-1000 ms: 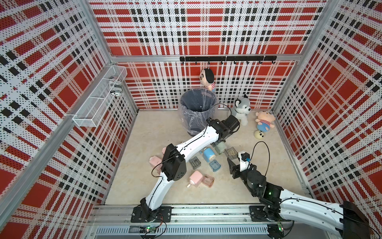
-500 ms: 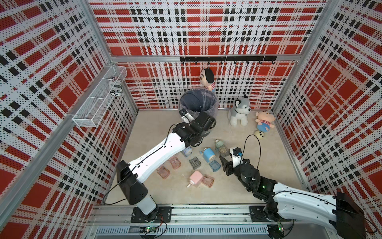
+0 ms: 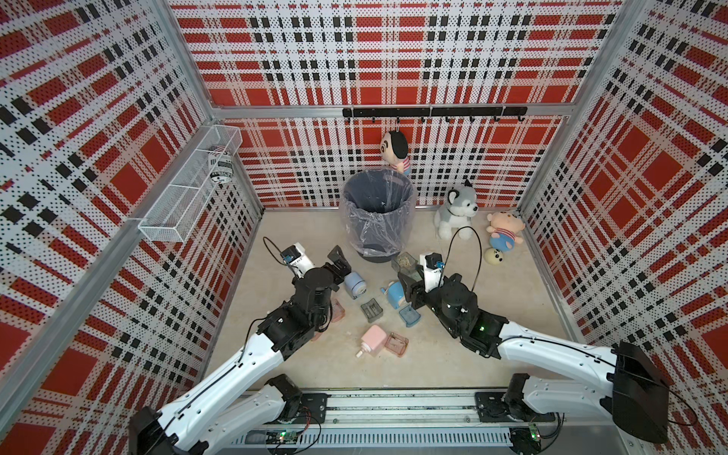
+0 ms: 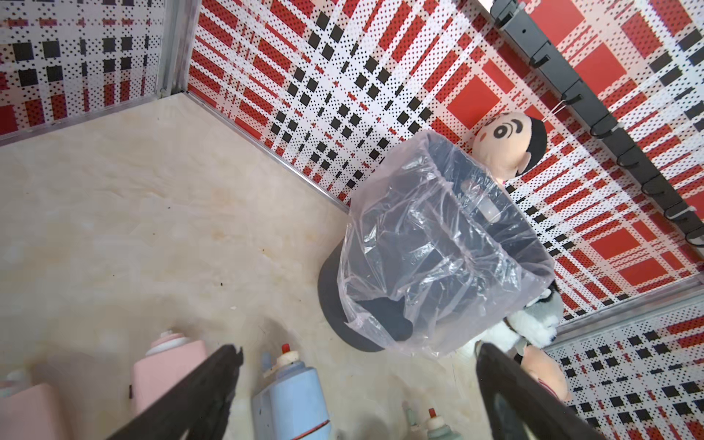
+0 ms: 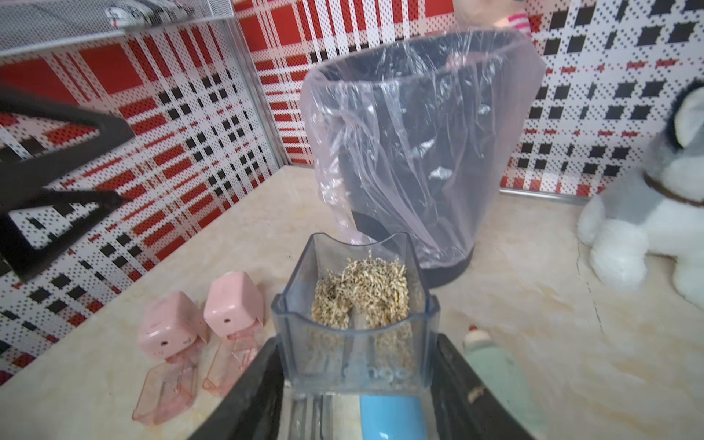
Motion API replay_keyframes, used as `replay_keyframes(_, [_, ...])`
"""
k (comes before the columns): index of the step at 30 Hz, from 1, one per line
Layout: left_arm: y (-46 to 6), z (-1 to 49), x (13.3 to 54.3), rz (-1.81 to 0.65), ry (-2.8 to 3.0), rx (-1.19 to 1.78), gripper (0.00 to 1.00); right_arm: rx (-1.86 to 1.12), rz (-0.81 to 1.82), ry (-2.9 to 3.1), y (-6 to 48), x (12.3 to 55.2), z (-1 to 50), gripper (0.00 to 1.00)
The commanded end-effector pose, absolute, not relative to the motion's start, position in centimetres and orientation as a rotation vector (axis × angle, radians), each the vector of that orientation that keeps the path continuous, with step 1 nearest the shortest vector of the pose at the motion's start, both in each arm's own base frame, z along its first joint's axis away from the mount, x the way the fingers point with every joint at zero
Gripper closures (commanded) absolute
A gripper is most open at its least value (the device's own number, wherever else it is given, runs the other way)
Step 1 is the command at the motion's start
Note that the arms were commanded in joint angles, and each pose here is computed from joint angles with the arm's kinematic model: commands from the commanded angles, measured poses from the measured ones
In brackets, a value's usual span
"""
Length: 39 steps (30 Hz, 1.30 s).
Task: Take out the pencil sharpener tray and clean the shavings
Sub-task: Pour the shavings into the trash bin.
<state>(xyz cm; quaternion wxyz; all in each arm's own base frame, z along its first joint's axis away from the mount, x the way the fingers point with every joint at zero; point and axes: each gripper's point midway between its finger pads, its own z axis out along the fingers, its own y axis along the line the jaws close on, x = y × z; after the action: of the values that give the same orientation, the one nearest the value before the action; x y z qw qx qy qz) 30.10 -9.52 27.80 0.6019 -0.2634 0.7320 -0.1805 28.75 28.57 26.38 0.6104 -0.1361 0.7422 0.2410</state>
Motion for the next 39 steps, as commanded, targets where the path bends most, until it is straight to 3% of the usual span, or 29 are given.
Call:
replay_keyframes(1, [-8.2, 28.8, 29.8, -0.428, 1.572, -0.593, 0.02, -0.311, 0.595, 1.686, 29.8, 30.0, 28.7, 0.55])
replay_keyframes(10, [-5.6, 24.1, 27.8, -0.395, 1.483, -0.593, 0.02, -0.267, 0.567, 1.678, 32.0, 34.4, 32.4, 0.55])
replay_keyframes(19, [-5.7, 23.7, 27.7, -0.409, 1.489, -0.579, 0.02, -0.154, 0.577, 1.664, 33.7, 38.7, 35.2, 0.53])
replay_keyframes(39, [-6.0, 23.2, 28.0, -0.428, 1.505, -0.59, 0.02, 0.396, 1.077, 1.756, 37.1, 45.4, 38.5, 0.56])
